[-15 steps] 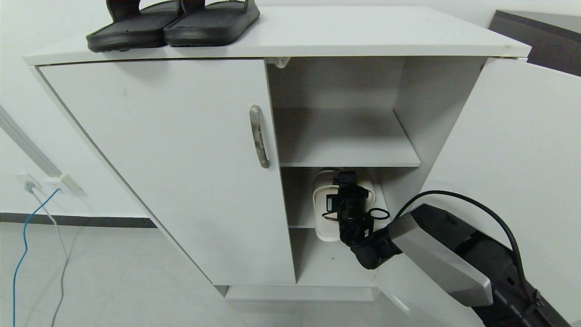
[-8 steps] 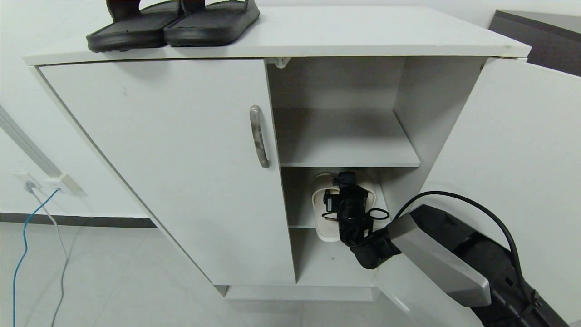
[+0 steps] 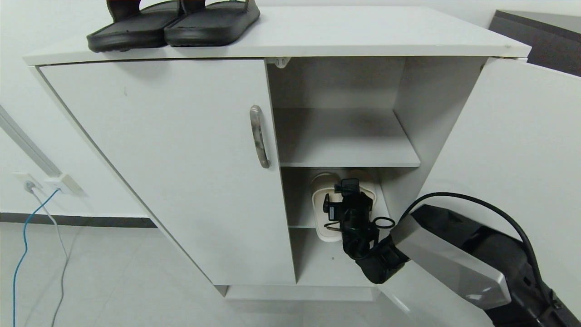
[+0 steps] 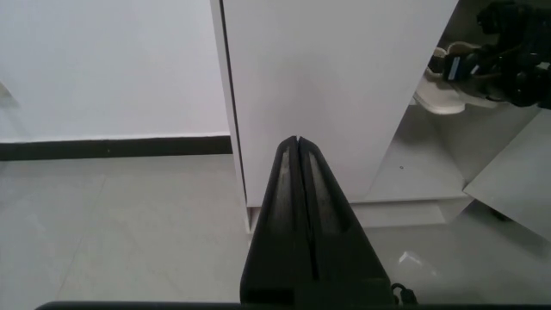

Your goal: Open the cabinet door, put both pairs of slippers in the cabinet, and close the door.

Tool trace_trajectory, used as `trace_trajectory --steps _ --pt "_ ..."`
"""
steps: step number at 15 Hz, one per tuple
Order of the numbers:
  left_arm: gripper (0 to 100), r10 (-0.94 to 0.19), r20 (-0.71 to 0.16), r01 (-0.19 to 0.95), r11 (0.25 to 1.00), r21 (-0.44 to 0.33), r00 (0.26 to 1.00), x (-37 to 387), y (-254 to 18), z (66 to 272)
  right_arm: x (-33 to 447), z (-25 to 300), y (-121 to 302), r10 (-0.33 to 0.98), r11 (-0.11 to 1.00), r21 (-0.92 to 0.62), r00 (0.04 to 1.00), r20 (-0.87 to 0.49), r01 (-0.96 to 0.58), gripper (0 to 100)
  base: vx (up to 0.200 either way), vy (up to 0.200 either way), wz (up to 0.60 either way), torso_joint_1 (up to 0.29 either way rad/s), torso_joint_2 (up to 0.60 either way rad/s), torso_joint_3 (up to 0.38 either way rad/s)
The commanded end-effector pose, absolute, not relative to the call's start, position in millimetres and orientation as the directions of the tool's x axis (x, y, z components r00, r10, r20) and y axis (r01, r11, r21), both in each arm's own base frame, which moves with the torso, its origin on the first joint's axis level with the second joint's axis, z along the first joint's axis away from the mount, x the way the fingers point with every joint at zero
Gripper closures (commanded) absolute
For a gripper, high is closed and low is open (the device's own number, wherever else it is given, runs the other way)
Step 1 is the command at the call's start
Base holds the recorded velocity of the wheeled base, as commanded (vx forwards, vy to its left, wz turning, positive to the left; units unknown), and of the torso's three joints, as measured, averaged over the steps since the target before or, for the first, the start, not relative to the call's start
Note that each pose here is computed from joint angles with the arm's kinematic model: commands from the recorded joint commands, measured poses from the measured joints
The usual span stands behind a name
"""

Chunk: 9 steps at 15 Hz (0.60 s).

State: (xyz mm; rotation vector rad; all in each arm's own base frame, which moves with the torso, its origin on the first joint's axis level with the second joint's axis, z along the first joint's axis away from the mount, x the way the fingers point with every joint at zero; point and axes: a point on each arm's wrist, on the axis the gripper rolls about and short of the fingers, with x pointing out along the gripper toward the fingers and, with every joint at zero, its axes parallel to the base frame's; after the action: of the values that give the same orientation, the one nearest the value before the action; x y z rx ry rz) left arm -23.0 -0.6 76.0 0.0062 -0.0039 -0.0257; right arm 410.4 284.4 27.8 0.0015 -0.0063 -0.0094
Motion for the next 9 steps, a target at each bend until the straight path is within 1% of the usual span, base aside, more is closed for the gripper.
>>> trace_trajectory --steps 1,5,9 --pt "100 -0.026 0.003 0.026 1.0 0.006 1.0 -23 -1 76 384 52 282 0.01 1.0 0.02 0.999 0.033 -0.011 0 0.0 0.0 0.0 0.0 0.0 0.0" --pt "100 -0.025 0.002 0.025 1.0 0.006 1.0 -23 -1 76 331 73 276 0.058 0.998 0.017 0.998 0.025 -0.058 0 0.0 0.0 0.0 0.0 0.0 0.0" --pt "100 -0.025 0.002 0.025 1.0 0.006 1.0 -23 -1 76 282 75 261 0.103 0.995 -0.01 0.995 -0.014 -0.103 0 0.0 0.0 0.0 0.0 0.0 0.0"
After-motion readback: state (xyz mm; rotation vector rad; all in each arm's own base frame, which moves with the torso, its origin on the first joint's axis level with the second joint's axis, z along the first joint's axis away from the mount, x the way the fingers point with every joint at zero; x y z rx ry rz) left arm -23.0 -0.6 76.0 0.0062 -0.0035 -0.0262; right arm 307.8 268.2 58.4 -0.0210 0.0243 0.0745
